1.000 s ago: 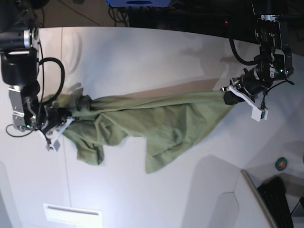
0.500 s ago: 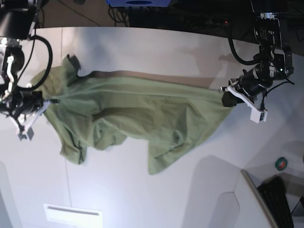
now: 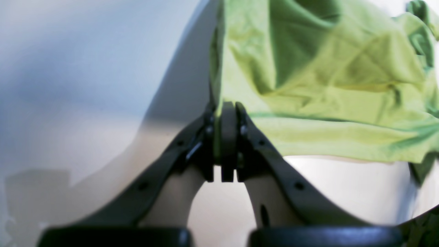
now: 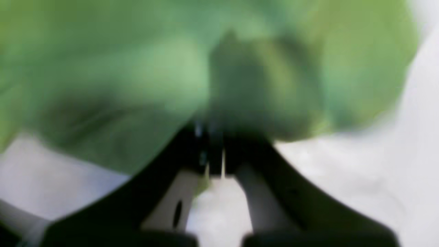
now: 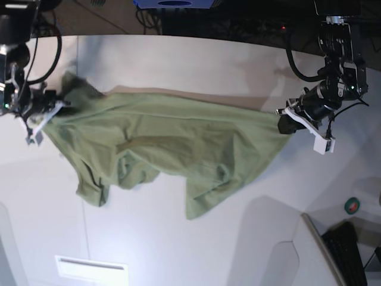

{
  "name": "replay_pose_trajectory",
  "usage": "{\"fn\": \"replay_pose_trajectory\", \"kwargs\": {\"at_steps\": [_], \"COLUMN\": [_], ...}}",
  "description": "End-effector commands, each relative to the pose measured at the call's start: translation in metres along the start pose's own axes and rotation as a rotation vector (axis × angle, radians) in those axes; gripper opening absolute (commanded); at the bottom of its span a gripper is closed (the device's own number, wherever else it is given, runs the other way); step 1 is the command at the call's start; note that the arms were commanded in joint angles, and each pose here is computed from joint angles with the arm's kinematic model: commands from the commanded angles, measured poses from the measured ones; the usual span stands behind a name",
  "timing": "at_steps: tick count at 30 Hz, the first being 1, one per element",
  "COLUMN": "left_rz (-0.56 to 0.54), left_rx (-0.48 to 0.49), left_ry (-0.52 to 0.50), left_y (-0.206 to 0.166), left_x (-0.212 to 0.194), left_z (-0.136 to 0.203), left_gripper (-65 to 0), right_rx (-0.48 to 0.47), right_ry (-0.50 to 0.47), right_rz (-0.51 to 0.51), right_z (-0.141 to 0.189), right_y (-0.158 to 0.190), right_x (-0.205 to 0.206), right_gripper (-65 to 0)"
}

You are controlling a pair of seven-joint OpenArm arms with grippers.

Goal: Layout the t-shirt on the table in an organized manner, then fold the t-shirt properly
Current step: 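Regrasp the shirt corner with the right gripper, left gripper holding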

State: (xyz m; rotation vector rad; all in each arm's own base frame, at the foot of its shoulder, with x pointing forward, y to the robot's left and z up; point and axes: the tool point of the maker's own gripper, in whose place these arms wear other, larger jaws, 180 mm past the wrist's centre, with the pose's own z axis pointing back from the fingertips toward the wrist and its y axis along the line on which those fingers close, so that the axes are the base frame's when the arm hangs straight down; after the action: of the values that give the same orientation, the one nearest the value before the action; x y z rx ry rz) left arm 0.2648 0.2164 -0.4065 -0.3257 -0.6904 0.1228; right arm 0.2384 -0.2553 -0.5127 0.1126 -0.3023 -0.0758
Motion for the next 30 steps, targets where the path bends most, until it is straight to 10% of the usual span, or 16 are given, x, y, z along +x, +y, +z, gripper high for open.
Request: {"fn": "replay_pose_trajectory", "kwargs": {"at_steps": [1,9,22,27,30], "left_rz": [-0.010,0.008,0.020,0.021,0.021], "left_rx": [-0.006,-0.014,-0.020,-0.020,-0.020], "left_ry": [-0.033,-0.020,-0.017,-0.016,-0.017], "left_y": [-0.001,-0.005,-0.008,-0.008,-0.008], "left_x": [0.011,0.001,-0.002,-0.003,-0.002], "left_z": [0.003,0.002,0.000,0.000,0.000], "left_gripper": [-65.0,-65.0,-65.0,-65.0,-65.0], "right_rx": [-0.054,-0.115,-0.154,-0.073,-0.027], "right_ry": [0.105,0.105,-0.172,-0.119,-0.103], "right_rz": [0.006,0.081,-0.208,-0.199,-0.162], "right_z": [-0.007,0.002,0.101,0.100,0.095], "right_y": [-0.015,-0.040,-0.054,-0.041,-0.031], "right_x": [-0.024,0.035,0.017,-0.023,-0.039], "right_gripper": [-65.0,-65.0,-65.0,-28.4,-24.2]}}
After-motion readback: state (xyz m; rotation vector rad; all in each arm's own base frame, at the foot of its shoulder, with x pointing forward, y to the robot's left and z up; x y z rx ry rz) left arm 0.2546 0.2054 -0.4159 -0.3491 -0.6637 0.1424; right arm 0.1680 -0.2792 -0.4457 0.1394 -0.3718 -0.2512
